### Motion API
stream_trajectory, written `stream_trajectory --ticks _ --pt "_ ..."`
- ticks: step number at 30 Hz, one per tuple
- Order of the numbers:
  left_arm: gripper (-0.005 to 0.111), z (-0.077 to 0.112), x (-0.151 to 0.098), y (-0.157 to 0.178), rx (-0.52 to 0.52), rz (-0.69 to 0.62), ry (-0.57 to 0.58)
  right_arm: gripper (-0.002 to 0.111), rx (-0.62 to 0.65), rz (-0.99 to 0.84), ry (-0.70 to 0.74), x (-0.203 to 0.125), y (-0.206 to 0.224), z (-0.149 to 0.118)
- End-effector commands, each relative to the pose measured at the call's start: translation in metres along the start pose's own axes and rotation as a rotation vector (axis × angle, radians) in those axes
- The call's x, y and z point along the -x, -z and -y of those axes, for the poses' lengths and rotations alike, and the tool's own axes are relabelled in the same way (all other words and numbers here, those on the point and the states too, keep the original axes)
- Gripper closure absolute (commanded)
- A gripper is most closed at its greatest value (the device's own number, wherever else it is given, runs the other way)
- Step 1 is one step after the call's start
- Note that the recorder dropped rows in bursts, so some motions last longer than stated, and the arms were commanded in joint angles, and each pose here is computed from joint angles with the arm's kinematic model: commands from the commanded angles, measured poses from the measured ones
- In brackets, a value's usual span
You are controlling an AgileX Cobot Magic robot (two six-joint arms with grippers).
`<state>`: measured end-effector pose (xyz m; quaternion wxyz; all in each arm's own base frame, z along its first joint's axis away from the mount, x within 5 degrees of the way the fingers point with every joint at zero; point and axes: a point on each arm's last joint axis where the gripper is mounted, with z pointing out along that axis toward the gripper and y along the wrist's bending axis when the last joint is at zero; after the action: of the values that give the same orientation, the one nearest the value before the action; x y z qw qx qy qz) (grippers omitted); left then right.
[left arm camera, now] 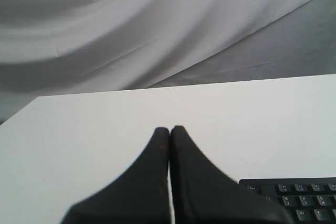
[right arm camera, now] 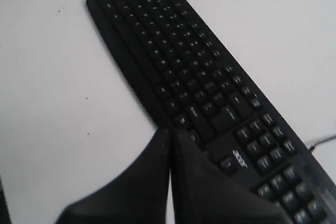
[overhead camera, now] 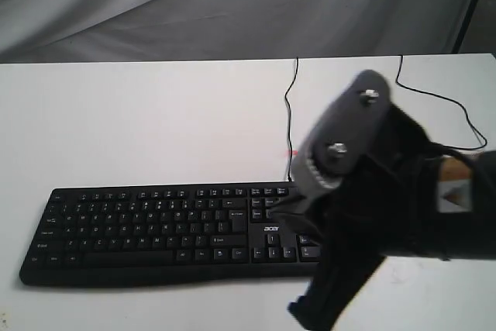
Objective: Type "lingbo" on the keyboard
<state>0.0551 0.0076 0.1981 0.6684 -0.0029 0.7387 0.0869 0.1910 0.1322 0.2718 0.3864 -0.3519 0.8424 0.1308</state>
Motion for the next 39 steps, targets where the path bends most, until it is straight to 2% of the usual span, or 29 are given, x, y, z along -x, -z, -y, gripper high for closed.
stream_trajectory --ticks 1,4,9,20,24,39 --pt "0.106 0.0 -0.001 -0.001 -0.004 -0.003 0.003 0.108 0.035 -0.016 0.096 0.044 -0.053 0.0" --pt "0.106 0.0 -0.001 -0.001 -0.004 -0.003 0.003 0.108 0.035 -0.022 0.104 0.057 -0.085 0.001" --pt "0.106 0.0 -0.001 -0.001 -0.004 -0.003 0.003 0.108 -0.005 0.037 0.139 0.051 -0.137 -0.01" --pt "0.106 0.0 -0.001 -0.001 -0.004 -0.003 0.003 0.108 -0.053 -0.011 0.185 0.017 -0.196 -0.006" --pt "0.106 0.0 -0.001 -0.001 -0.004 -0.003 0.003 0.108 -0.047 -0.042 0.222 0.016 -0.216 -0.001" --pt "0.106 0.0 -0.001 -0.001 -0.004 -0.003 0.003 0.108 -0.046 -0.104 0.27 0.012 -0.224 0.016"
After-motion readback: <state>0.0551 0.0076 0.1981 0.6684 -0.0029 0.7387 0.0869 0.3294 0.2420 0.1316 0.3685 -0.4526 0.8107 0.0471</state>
